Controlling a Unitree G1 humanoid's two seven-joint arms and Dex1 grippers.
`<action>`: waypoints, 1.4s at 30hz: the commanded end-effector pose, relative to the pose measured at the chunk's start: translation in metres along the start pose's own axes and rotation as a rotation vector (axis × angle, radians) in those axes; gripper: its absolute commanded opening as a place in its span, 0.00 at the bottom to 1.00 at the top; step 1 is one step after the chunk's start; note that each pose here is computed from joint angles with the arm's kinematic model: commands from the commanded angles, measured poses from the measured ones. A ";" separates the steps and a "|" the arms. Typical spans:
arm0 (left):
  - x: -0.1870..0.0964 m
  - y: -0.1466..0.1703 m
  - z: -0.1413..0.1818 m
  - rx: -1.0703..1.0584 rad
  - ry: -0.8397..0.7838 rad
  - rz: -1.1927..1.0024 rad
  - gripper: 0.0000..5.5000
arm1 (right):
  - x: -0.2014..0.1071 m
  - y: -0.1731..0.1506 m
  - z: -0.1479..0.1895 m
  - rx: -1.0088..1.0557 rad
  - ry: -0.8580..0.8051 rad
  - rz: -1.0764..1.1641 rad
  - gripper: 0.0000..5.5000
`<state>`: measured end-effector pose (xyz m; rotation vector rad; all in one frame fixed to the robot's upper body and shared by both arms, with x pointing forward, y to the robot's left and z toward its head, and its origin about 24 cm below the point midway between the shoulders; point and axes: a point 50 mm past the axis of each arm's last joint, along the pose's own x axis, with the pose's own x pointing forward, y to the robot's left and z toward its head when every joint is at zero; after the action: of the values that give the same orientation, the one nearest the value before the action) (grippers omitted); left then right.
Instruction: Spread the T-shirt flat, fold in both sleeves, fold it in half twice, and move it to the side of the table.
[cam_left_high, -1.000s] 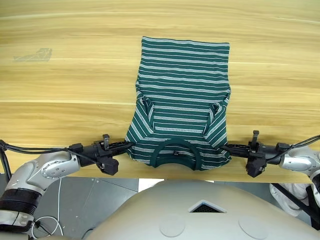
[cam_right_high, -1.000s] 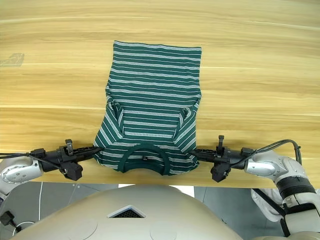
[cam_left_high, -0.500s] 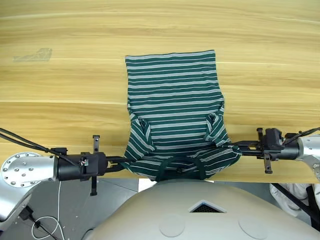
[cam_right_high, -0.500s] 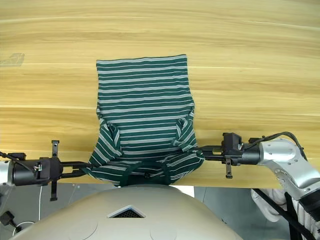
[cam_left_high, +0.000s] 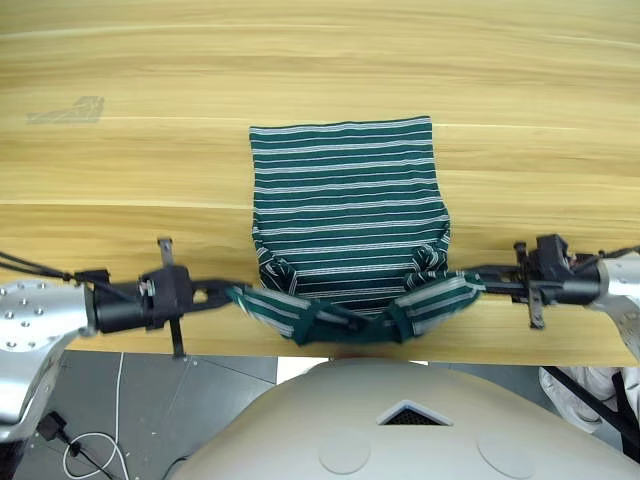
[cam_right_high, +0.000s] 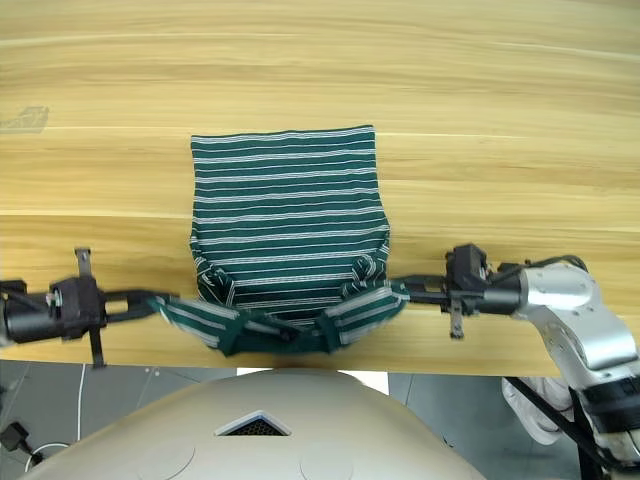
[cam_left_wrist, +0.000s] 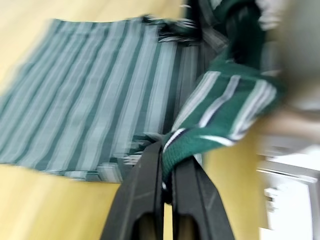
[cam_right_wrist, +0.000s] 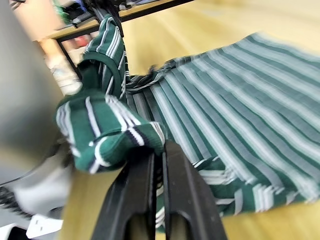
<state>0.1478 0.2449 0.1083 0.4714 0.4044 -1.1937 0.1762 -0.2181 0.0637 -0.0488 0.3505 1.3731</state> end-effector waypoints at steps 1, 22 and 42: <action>0.024 0.042 -0.001 0.063 -0.035 0.166 0.00 | 0.024 -0.045 0.021 -0.147 -0.032 -0.056 0.00; 0.069 0.136 -0.015 0.024 -0.084 0.500 0.00 | 0.055 -0.152 0.048 -0.271 -0.069 -0.409 0.18; 0.048 0.163 -0.045 -0.116 -0.243 1.192 0.61 | 0.091 -0.165 0.048 -0.559 0.137 -0.664 0.78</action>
<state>0.3100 0.2871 0.0519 0.3862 0.0390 -0.0479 0.3515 -0.1681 0.0511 -0.5768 0.0143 0.7085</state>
